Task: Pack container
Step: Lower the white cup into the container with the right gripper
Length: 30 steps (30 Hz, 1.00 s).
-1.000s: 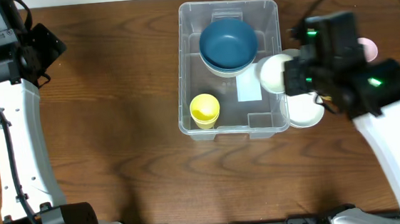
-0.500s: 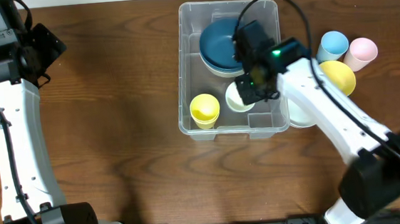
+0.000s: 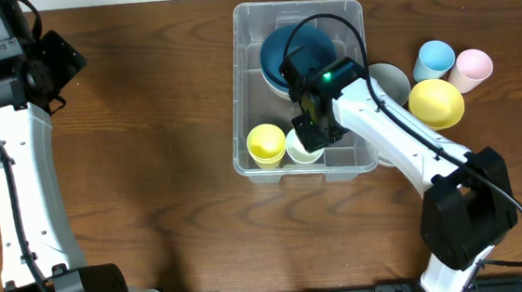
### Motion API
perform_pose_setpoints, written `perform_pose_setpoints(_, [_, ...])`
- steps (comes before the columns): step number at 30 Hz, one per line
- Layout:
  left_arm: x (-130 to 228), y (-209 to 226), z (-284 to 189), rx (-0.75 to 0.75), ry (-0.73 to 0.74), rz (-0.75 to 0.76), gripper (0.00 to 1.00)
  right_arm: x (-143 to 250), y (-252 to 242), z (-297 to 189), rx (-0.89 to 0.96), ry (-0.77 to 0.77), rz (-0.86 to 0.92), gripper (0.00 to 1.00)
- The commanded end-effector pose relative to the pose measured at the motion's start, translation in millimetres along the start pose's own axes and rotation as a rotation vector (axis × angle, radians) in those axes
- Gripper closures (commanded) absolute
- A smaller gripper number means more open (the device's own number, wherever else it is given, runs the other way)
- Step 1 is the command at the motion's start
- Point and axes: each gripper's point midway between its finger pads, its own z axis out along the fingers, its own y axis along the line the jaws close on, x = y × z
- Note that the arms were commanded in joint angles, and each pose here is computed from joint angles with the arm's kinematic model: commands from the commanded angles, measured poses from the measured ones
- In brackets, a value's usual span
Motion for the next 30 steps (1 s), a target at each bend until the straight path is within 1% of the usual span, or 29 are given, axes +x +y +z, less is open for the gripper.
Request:
perform_pose_setpoints(1, [-3,3,-3,-0.009,-0.013,0.01,0.02,7,2,4,0.009,0.033,-0.001,0.96])
perform_pose_setpoints(4, [-3,3,-3,-0.009,-0.013,0.01,0.02,11,1,5,0.014,0.052,-0.002,0.95])
perform_pose_setpoints(6, [-3,3,-3,-0.009,-0.013,0.01,0.02,14,0,6,0.016,0.059,-0.003,0.93])
perform_pose_setpoints(12, [-3,3,-3,-0.009,-0.013,0.01,0.02,20,-4,17,0.035,0.078,-0.005,0.92])
perform_pose_setpoints(17, [-3,3,-3,-0.009,-0.013,0.01,0.02,15,-4,21,0.03,0.054,-0.002,0.94])
perform_pose_setpoints(23, [-3,3,-3,-0.009,-0.013,0.01,0.02,13,-3,21,0.028,0.045,-0.001,0.92])
perform_pose_setpoints(26, [-3,3,-3,-0.009,-0.013,0.01,0.02,14,-3,21,0.028,0.046,-0.001,0.91])
perform_pose_setpoints(28, [-3,3,-3,-0.009,-0.013,0.01,0.02,14,-3,22,0.028,0.049,-0.001,0.88])
perform_pose_setpoints(30, [-3,3,-3,-0.009,-0.013,0.01,0.02,15,-4,22,0.029,0.051,-0.001,0.87])
